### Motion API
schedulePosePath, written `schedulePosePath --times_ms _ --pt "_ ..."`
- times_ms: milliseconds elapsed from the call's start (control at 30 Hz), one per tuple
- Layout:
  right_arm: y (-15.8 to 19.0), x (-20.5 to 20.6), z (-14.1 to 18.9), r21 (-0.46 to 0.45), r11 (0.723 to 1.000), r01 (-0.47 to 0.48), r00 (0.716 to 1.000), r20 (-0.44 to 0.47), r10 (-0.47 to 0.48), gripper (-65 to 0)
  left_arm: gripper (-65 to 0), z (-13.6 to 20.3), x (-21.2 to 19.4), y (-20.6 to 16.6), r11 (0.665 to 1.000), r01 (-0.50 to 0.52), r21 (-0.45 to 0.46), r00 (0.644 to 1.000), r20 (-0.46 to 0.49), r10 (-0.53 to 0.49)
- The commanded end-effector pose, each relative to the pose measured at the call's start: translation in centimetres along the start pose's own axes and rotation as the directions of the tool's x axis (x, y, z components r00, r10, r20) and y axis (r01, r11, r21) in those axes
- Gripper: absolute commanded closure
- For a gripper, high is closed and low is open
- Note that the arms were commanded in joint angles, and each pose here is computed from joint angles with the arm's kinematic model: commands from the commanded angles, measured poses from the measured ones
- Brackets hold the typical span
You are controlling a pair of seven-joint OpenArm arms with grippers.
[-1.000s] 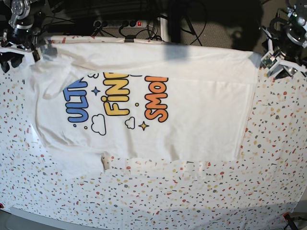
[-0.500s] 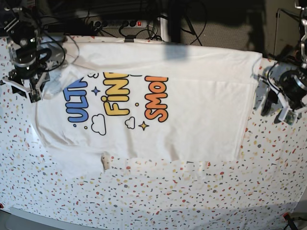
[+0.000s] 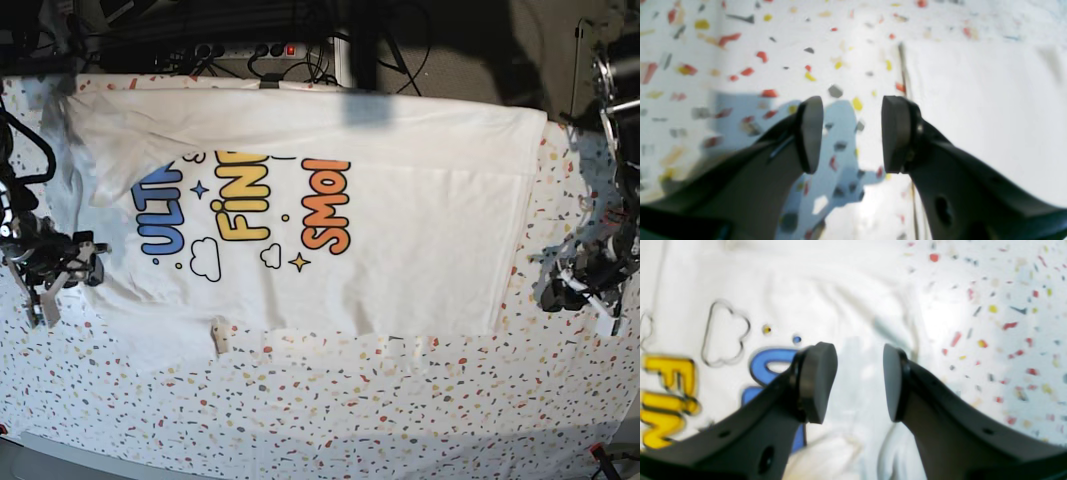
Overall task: Fold the T-shirt properly
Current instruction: 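Release the shirt and move both grippers to the hem corners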
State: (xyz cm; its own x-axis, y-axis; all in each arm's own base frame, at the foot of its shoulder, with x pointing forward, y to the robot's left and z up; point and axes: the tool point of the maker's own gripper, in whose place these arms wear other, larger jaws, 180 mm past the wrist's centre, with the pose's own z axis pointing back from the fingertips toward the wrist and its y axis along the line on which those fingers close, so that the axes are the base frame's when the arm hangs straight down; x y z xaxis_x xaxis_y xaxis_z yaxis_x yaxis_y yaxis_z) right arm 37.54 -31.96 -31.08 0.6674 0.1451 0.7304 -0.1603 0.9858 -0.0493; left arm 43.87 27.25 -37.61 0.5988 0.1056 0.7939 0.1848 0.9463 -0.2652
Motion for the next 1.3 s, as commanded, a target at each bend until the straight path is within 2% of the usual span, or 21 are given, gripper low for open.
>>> schedulePosePath --times_ms 0,133,233,300,433,633,833,1100,1167,1267 --pt "-1.6 1.9 0.6 -0.012 1.000 0.009 0.999 0.038 -0.009 -26.9 -27.7 -0.3 3.3 0.0 1.000 -0.006 -0.010 0.998 0.067 0.007" --pt "-4.2 0.5 -0.2 -0.002 0.996 0.089 0.996 -0.016 -0.089 -26.9 -27.7 -3.1 2.6 -1.1 0.999 -0.050 -0.022 0.998 -0.031 0.049" --pt "-5.4 -0.8 -0.9 -0.008 0.993 0.115 0.991 -0.063 -0.116 -26.9 -27.7 -4.7 2.7 -2.3 0.994 -0.102 -0.045 0.994 -0.037 0.101" --pt "-5.7 -1.6 -1.3 -0.012 0.994 0.108 0.989 -0.105 -0.109 -26.9 -27.7 -5.5 2.4 -3.2 0.993 -0.103 -0.055 0.994 -0.051 0.101" --pt "-5.0 -2.9 -1.9 0.012 0.997 0.070 0.981 -0.182 -0.067 -26.9 -27.7 -6.5 1.2 -2.3 0.994 -0.097 0.049 0.993 -0.065 0.100" --pt "-4.6 -1.5 -2.2 0.021 0.998 0.064 0.986 -0.156 -0.060 -26.9 -27.7 -6.9 0.7 -3.1 0.994 -0.105 0.032 0.992 -0.063 0.107" --pt "-4.8 0.4 -2.1 0.019 0.998 0.063 0.991 -0.117 -0.060 -26.9 -27.7 -8.0 -0.6 -6.4 0.995 -0.082 -0.052 0.990 -0.121 0.076" --pt "-4.9 1.0 -2.1 0.017 0.998 0.059 0.993 -0.101 -0.057 -26.9 -27.4 -8.7 -3.6 -8.4 0.996 -0.050 -0.080 0.981 -0.191 0.034" --pt "-5.0 1.5 -2.0 0.015 0.998 0.058 0.994 -0.091 -0.056 -26.9 -23.0 -8.6 -3.8 -8.2 0.996 -0.052 -0.077 0.980 -0.195 0.036" --pt "-5.1 2.6 -1.9 0.014 0.998 0.057 0.996 -0.065 -0.056 -26.9 -10.0 -8.5 -4.3 -8.1 0.996 -0.054 -0.075 0.979 -0.202 0.038"
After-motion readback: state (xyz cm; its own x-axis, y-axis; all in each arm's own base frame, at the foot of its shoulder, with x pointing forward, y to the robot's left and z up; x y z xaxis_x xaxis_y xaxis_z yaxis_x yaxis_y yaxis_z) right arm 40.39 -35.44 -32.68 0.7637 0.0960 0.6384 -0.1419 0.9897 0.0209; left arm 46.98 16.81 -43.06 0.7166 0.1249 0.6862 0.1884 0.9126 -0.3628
